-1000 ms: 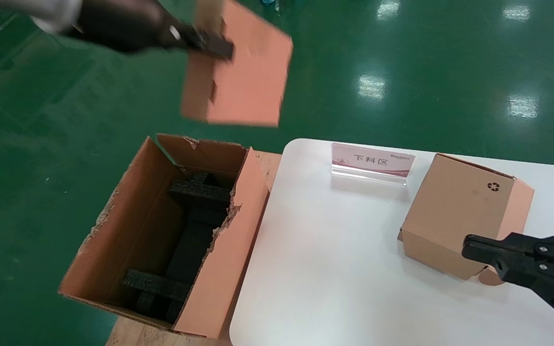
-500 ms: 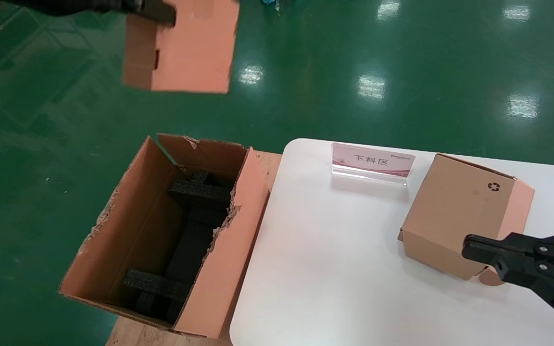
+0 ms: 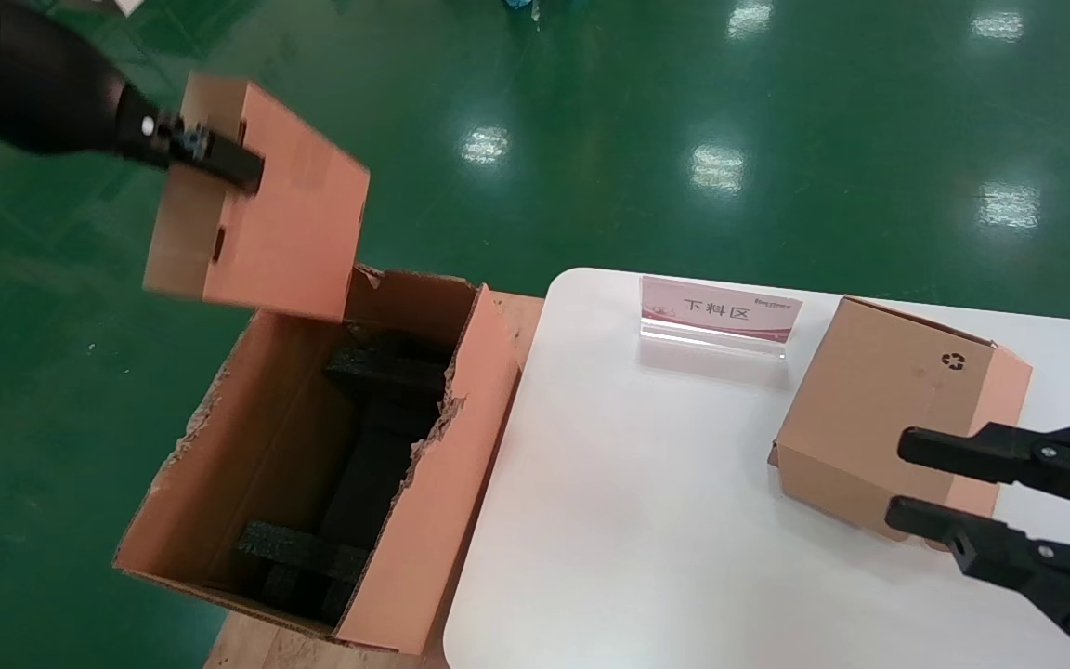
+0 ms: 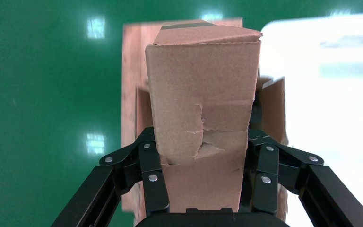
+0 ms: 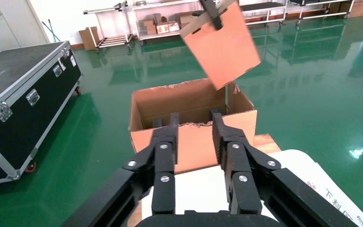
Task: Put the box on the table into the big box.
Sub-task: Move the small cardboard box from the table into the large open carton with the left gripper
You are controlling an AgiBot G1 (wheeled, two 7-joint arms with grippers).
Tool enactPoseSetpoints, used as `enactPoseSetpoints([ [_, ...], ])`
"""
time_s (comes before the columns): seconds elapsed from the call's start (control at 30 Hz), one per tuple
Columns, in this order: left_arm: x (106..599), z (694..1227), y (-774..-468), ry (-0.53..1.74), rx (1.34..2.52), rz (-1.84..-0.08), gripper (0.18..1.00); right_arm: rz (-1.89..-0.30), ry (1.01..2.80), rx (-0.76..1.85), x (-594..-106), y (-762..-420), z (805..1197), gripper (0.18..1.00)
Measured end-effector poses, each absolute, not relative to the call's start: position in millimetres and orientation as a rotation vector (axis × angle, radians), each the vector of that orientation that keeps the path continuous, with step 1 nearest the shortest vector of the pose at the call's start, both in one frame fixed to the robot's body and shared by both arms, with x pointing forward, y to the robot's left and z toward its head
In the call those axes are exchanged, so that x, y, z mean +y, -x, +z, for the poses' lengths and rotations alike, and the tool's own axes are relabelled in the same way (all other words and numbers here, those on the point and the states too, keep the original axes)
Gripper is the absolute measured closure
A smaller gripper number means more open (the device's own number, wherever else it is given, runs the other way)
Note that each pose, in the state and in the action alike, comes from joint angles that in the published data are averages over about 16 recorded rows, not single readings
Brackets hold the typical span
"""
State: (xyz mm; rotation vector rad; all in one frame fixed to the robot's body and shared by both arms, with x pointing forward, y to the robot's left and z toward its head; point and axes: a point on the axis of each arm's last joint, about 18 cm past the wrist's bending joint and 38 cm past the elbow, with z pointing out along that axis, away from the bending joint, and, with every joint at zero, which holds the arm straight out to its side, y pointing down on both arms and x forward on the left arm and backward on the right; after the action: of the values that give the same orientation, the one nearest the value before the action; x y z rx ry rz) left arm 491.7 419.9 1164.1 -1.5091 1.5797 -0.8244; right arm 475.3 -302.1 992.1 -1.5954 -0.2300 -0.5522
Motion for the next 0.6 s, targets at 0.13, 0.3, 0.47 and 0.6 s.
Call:
enactPoseSetpoints([
  [0.13, 423.4, 1145.7, -490.3, 1.607, 1.614, -0.808, 0.818, -0.552, 1.595, -0.23, -302.1, -475.3, 992.1, 0.896],
  [0.3, 423.1, 1123.4, -487.6, 1.729, 1.664, -0.79, 0.818, -0.552, 1.595, -0.23, -302.1, -475.3, 992.1, 0.781],
  [0.47, 419.1, 1104.7, -484.4, 1.837, 1.713, -0.765, 0.818, -0.552, 1.595, -0.23, -302.1, -475.3, 992.1, 0.691],
  [0.6, 415.3, 1093.0, -482.5, 1.905, 1.752, -0.725, 0.819, -0.552, 1.595, -0.23, -302.1, -475.3, 992.1, 0.584],
])
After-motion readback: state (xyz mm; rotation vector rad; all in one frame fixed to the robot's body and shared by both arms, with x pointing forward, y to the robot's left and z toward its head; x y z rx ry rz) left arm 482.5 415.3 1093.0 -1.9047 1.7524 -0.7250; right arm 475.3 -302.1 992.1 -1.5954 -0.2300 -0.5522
